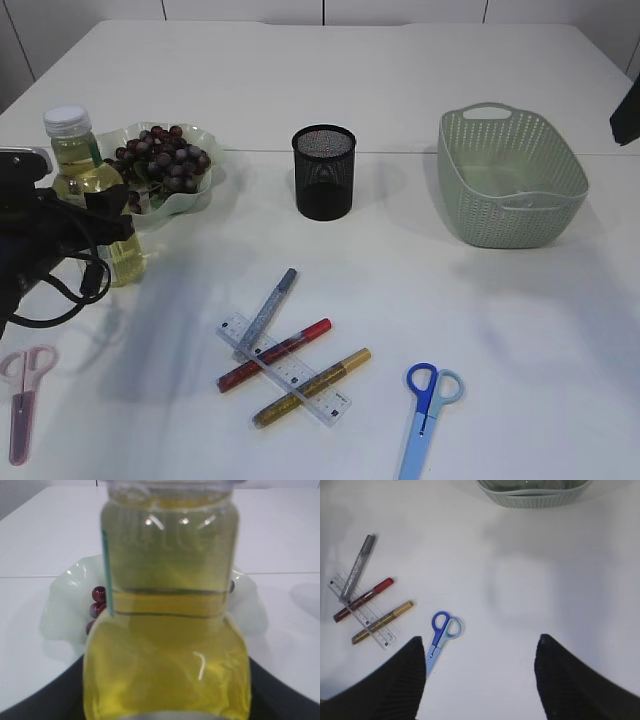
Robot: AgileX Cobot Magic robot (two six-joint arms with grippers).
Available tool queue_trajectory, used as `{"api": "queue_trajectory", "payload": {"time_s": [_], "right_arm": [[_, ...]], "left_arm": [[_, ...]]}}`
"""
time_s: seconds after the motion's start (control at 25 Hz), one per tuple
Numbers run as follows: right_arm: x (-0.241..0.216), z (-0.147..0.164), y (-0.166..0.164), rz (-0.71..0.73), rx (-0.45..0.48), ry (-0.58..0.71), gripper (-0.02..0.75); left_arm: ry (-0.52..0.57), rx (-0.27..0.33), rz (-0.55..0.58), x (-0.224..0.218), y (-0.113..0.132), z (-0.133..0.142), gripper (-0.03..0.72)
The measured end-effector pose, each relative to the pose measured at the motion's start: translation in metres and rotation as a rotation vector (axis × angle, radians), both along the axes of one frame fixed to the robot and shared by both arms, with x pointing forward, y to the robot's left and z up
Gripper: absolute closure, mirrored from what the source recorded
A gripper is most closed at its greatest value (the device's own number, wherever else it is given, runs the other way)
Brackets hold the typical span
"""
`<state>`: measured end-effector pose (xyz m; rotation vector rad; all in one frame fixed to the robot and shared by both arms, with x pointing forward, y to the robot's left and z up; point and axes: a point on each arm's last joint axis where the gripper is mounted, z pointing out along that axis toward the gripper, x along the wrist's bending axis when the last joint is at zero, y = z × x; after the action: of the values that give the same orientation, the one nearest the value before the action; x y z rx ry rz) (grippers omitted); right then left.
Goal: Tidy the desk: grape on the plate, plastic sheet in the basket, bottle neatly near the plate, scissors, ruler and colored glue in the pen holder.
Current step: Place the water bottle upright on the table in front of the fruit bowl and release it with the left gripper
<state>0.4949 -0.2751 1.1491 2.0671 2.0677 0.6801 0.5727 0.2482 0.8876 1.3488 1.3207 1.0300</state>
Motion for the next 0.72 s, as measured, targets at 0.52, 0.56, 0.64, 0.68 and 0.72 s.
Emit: {"api": "queue_trajectory", "payload": {"time_s": [0.52,0.56,0.64,0.68,0.72], "right_arm": [[0.0,-0.0002,-0.0009,0.016,-0.018,-0.004,0.207],[0.0,-0.0002,-0.0009,0.016,-0.018,-0.004,0.207],[0.0,-0.0002,-0.0009,0.016,-0.018,-0.004,0.207],[0.0,-0.0002,-0.0009,0.016,-0.018,-0.004,0.207],[0.0,-0.0002,-0.0009,0.016,-0.018,-0.004,0.207]], "left_arm": [[-0.05,0.001,0.003,0.0086,-0.0012,-0.0099,0.241],[-0.05,0.001,0.003,0.0086,-0.0012,-0.0099,0.241],[-0.05,0.001,0.003,0.0086,-0.0012,-0.0099,0.241],[-0.05,0.001,0.003,0.0086,-0.0012,-0.0099,0.241],[-0.05,0.001,0.003,0.0086,-0.0012,-0.0099,0.241]]}}
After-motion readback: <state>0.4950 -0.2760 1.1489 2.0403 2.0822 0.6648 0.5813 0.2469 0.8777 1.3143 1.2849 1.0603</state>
